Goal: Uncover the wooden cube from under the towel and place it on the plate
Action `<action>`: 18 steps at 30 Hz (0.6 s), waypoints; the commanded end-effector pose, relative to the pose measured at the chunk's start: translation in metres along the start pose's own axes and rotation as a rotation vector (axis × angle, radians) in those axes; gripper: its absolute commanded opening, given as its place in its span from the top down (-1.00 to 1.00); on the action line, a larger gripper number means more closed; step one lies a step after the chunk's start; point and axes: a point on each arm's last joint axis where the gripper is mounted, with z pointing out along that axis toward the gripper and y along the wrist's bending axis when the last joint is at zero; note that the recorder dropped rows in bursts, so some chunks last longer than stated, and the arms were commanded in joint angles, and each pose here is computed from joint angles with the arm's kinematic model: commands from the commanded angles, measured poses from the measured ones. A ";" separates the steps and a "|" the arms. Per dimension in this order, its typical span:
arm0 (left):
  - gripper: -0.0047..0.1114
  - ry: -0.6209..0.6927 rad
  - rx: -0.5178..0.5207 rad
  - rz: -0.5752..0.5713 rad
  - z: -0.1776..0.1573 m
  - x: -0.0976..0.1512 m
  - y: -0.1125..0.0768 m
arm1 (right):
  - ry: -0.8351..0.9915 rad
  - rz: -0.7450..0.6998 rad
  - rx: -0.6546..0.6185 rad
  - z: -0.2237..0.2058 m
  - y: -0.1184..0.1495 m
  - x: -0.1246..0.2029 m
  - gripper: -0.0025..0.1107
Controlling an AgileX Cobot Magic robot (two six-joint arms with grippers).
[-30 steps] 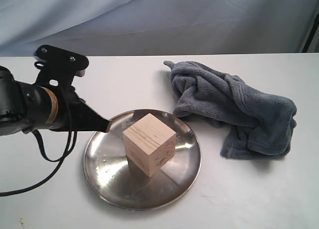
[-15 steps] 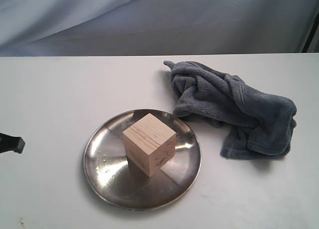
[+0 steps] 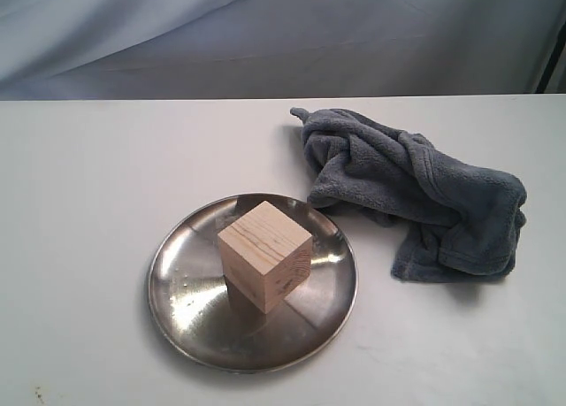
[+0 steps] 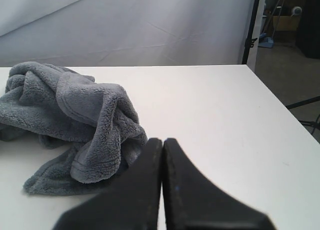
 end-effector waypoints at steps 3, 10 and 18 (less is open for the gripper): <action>0.92 -0.271 0.030 -0.009 -0.042 0.032 0.003 | 0.008 0.009 -0.001 0.000 0.000 0.002 0.90; 0.92 -0.623 0.061 -0.007 -0.086 0.067 0.006 | 0.008 0.009 -0.001 0.000 0.000 0.002 0.90; 0.92 -1.049 0.089 0.011 -0.123 0.123 0.011 | 0.008 0.009 -0.001 0.000 0.000 0.002 0.90</action>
